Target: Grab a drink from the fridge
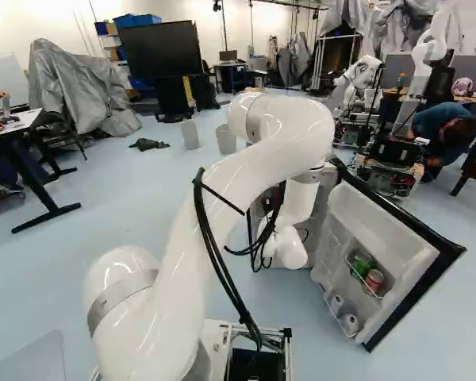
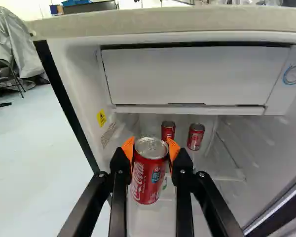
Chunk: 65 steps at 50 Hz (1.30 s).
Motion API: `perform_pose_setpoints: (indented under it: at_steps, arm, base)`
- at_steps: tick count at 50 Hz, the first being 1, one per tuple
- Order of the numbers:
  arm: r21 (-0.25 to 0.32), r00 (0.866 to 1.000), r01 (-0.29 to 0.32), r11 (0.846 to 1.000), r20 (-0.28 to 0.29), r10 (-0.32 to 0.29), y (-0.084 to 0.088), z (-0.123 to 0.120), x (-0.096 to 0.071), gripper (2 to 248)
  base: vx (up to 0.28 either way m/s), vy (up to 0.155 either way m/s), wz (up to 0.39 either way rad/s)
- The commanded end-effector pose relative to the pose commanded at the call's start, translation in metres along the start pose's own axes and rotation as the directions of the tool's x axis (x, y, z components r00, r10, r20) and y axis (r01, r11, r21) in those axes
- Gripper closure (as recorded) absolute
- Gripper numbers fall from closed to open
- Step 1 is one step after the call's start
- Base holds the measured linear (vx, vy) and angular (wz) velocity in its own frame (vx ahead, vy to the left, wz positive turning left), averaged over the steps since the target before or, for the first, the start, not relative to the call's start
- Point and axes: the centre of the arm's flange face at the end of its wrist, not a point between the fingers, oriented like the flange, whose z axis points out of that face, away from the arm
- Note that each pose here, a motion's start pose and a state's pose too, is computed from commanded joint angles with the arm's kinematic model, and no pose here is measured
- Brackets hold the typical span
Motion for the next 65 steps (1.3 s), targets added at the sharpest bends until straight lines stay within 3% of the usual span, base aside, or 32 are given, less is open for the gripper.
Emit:
perform_pose_setpoints:
  at_steps: [25,65]
  arm:
    - [-0.054,1.000,-0.021,0.998,0.007,0.021,-0.013,-0.049,0.031,158]
    - [-0.068,0.998,0.036,0.997,-0.040,-0.039,-0.018,-0.063,0.080,158]
  base:
    - [0.000,0.000,0.000]
    - [0.000,0.000,0.000]
